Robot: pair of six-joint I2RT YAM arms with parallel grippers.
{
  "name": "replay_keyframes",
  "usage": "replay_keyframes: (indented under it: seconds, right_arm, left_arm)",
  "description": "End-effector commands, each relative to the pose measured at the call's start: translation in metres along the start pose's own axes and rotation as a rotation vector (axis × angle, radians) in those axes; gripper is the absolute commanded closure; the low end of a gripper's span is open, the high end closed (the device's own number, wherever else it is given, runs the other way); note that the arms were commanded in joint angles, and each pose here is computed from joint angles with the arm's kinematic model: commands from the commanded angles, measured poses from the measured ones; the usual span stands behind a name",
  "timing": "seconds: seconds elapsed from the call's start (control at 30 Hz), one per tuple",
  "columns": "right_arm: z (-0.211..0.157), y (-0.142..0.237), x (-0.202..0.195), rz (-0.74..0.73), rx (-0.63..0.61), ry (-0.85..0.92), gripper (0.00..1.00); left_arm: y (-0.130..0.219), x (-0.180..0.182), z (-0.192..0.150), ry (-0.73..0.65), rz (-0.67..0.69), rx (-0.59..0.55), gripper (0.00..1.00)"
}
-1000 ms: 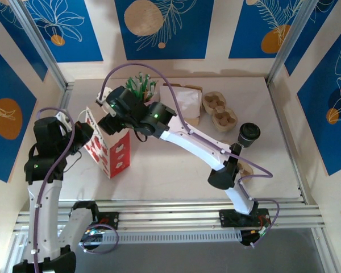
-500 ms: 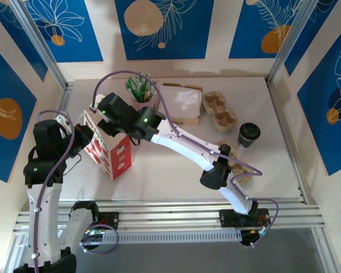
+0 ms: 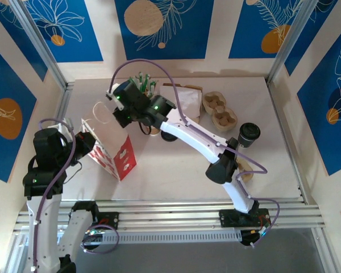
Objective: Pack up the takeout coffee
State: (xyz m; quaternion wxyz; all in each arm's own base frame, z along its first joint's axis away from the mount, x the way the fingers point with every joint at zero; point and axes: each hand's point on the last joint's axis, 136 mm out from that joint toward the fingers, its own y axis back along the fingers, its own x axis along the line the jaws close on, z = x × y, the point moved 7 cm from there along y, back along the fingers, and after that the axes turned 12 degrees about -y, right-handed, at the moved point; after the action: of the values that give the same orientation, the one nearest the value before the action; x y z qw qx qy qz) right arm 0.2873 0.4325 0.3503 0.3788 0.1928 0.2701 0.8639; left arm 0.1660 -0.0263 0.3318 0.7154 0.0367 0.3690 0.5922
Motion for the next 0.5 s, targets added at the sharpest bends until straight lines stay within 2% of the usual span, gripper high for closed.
replay_keyframes:
  seconds: [0.0,0.03,0.1,0.17,0.33,0.47]
  right_arm:
    - [0.015,0.045,0.015,0.1,-0.088,0.006,0.93]
    - [0.014,0.049,0.021,0.119,-0.101,0.028,0.85]
    - [0.008,0.054,0.032,0.149,-0.126,0.076,0.62]
    - [0.004,0.057,0.041,0.177,-0.132,0.101,0.51]
    - [-0.007,0.055,0.064,0.181,-0.133,0.2,0.42]
    - [-0.015,0.039,0.075,0.147,-0.134,0.279,0.39]
  left_arm:
    - [-0.003,-0.001,-0.009,-0.021,-0.036,0.024,1.0]
    - [-0.002,-0.001,-0.01,-0.019,-0.04,0.023,1.0]
    - [-0.002,-0.001,-0.011,-0.022,-0.041,0.02,1.0]
    - [-0.001,0.0,-0.013,-0.029,-0.04,0.019,1.0]
    - [0.0,0.001,-0.017,-0.031,-0.038,0.022,1.0]
    - [0.003,0.001,-0.019,-0.03,-0.032,0.018,1.0]
